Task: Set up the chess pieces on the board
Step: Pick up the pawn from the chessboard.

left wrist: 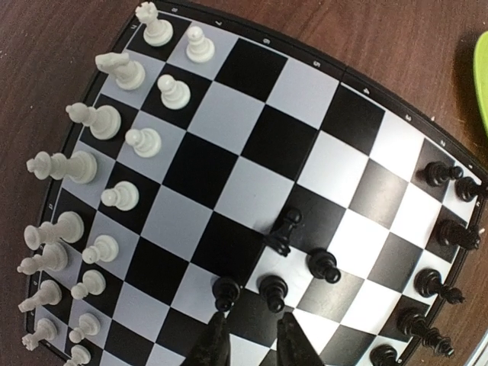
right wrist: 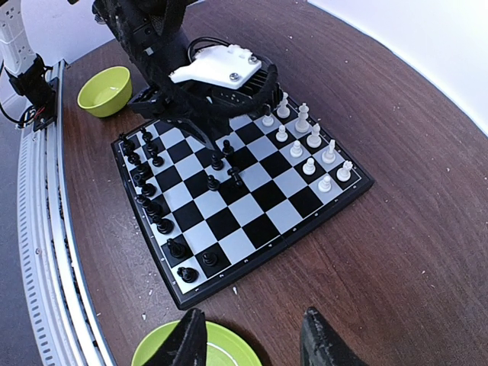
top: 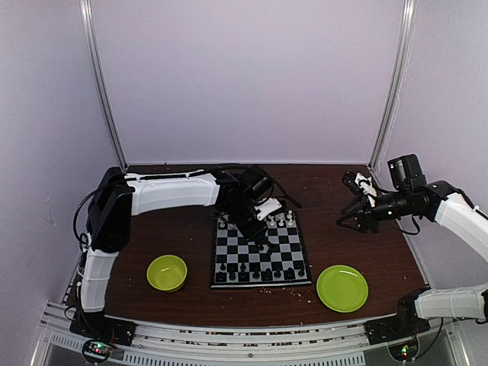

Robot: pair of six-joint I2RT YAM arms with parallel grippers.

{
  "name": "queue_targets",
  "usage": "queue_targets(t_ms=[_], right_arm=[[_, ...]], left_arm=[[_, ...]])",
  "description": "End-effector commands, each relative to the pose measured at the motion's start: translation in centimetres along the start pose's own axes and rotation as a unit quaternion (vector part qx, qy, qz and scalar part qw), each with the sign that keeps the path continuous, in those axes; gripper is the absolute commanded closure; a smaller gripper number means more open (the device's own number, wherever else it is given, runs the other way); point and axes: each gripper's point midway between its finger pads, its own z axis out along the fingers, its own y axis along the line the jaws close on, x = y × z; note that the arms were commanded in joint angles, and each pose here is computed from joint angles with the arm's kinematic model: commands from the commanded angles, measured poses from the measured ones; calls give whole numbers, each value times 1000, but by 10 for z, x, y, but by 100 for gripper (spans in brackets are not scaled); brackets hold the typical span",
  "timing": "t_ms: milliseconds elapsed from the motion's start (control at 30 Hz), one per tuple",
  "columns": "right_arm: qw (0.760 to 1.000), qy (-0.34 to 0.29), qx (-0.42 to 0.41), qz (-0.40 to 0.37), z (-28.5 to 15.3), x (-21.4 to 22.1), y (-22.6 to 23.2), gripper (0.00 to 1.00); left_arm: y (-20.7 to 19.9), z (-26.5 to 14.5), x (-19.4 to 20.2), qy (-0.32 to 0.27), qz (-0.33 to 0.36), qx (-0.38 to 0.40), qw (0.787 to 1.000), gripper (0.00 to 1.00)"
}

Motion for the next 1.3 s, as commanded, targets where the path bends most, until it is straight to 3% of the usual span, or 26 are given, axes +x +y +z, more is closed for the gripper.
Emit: queue_targets(t_ms=[0, 400, 1033, 1267], right_arm=[[1000, 2, 7, -2, -2, -2, -4, 59], [1000, 5, 6, -2, 0, -1, -5, 59], [1000, 10, 3, 3, 2, 1, -5, 59], [1000, 11, 3, 3, 2, 2, -6, 60]], left_arm=[[13, 4, -20, -28, -17, -17, 999, 80], [20, 16, -12, -17, -32, -18, 999, 85], [14, 34, 4, 9, -36, 9, 999, 86], [15, 35, 7, 15, -35, 8, 999, 92]])
